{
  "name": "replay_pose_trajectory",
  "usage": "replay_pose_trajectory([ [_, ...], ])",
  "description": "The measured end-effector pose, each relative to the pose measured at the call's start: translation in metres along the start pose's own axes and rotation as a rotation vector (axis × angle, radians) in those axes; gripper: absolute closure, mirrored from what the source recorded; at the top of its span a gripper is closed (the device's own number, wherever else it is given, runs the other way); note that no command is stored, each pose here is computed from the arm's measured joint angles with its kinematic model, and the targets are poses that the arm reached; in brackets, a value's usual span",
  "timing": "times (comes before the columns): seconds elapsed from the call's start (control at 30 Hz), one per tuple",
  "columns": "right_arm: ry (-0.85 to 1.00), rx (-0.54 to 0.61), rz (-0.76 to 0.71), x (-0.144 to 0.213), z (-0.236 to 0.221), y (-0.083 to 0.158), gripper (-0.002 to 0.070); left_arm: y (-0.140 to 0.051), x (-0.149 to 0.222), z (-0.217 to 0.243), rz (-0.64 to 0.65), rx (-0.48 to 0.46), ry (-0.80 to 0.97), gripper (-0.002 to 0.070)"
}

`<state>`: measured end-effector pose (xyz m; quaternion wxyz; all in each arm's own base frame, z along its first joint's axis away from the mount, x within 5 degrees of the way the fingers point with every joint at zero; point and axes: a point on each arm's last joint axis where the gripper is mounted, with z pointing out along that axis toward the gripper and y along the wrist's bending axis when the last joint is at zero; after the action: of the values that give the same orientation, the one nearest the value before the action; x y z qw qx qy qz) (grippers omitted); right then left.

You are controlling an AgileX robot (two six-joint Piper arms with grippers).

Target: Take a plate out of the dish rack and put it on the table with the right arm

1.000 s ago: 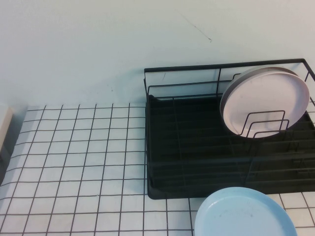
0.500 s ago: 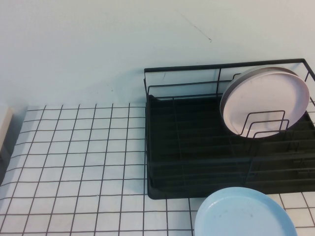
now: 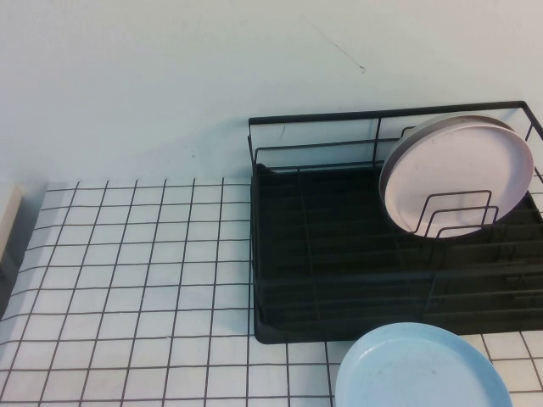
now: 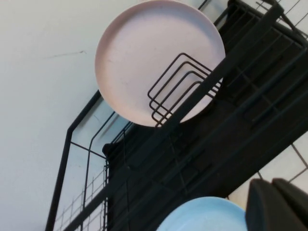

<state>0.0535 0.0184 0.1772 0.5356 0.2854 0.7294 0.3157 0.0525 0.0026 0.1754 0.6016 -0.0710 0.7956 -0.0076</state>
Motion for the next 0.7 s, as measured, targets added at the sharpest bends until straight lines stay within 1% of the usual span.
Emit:
replay_pose_trajectory([
  [0.13, -0.033, -0.014, 0.004, -0.003, 0.0, 0.001, 0.0678, 0.0, 0.0, 0.0, 0.0, 0.0, 0.0, 0.0678],
  [0.23, -0.053, -0.017, -0.023, -0.005, 0.0, 0.002, 0.0678, 0.0, 0.0, 0.0, 0.0, 0.0, 0.0, 0.0678],
  [0.33, -0.026, -0.017, -0.113, -0.002, 0.0, 0.002, 0.0678, 0.0, 0.0, 0.0, 0.0, 0.0, 0.0, 0.0678],
  [0.43, 0.048, -0.043, -0.235, 0.004, -0.001, 0.005, 0.0678, 0.0, 0.0, 0.0, 0.0, 0.0, 0.0, 0.0678],
  [0.47, 0.072, -0.066, -0.305, 0.004, -0.003, 0.009, 0.0678, 0.0, 0.0, 0.0, 0.0, 0.0, 0.0, 0.0678],
  [0.57, 0.074, -0.144, -0.508, -0.007, -0.013, 0.035, 0.0678, 0.0, 0.0, 0.0, 0.0, 0.0, 0.0, 0.0678],
  [0.6, 0.064, -0.166, -0.579, -0.016, -0.017, 0.048, 0.0678, 0.0, 0.0, 0.0, 0.0, 0.0, 0.0, 0.0678],
  [0.7, 0.066, -0.19, -0.699, -0.039, -0.019, 0.078, 0.0678, 0.0, 0.0, 0.0, 0.0, 0.0, 0.0, 0.0678],
])
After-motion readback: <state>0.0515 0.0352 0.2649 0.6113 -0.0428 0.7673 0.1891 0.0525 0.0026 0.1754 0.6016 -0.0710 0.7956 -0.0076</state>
